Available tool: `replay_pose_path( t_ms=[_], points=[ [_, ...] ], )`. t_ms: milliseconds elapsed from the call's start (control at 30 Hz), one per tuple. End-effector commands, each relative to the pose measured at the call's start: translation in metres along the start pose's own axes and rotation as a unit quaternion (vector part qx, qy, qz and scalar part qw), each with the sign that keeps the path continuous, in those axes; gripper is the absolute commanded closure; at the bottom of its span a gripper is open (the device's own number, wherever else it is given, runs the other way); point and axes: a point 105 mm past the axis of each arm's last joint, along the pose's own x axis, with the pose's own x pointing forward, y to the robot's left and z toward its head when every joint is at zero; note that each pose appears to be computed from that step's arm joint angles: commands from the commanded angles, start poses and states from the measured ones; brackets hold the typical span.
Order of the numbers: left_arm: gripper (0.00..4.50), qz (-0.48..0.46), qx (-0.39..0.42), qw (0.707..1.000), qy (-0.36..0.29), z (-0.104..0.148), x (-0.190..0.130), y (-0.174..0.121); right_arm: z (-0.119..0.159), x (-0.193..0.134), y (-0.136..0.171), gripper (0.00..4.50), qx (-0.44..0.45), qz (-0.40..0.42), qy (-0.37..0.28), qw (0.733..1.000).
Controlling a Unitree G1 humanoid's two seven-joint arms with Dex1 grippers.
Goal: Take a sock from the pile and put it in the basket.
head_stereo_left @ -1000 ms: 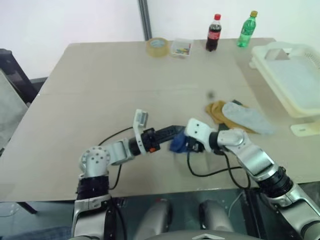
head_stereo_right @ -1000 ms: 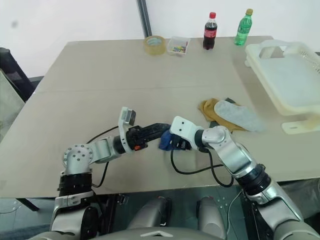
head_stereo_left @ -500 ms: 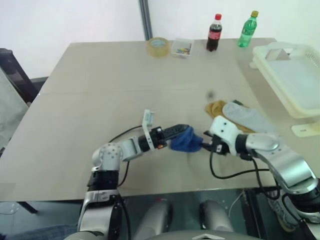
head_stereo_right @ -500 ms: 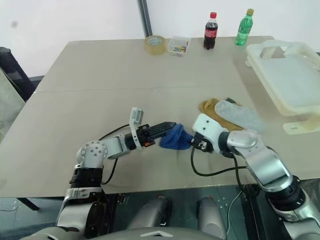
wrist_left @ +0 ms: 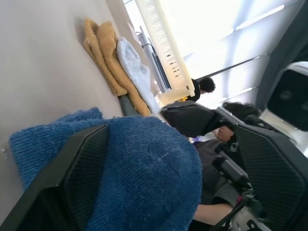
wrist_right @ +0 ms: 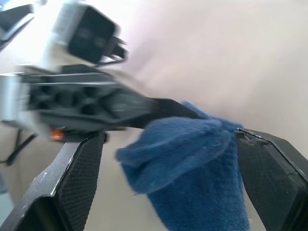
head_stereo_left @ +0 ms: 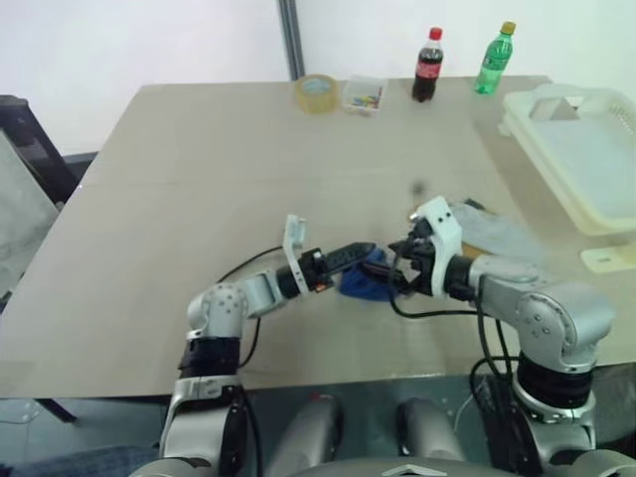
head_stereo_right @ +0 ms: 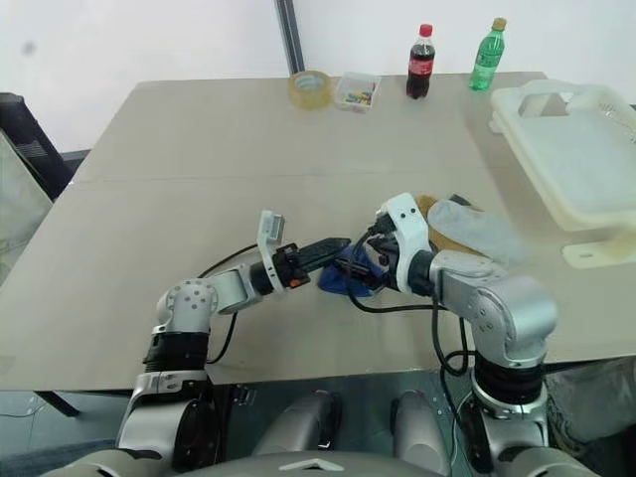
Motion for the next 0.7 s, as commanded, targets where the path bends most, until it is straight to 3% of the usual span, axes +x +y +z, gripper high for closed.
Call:
replay_pose_path(
  t_ms=[33,333,600,700],
  points=[
    [0.0,-0.01,0.0,1.0,0.011,-0.006,0.002,-0.004,0.003,-0.001,-0.011,0.05,0.003,-0.037,-0.005,0.999],
    [0.0,-0.01,-0.001,1.0,0.007,-0.006,0.001,-0.004,-0.019,-0.002,-0.024,0.05,0.001,-0.074,0.04,0.996],
    [0.0,-0.009,-0.002,1.0,0.008,-0.008,0.001,-0.003,-0.041,0.002,-0.008,0.05,0.085,-0.018,0.064,0.994],
    [0.0,-0.01,-0.001,1.0,0.008,-0.008,0.001,-0.003,-0.039,0.009,0.003,1.19,0.128,0.02,0.043,0.991]
  ],
)
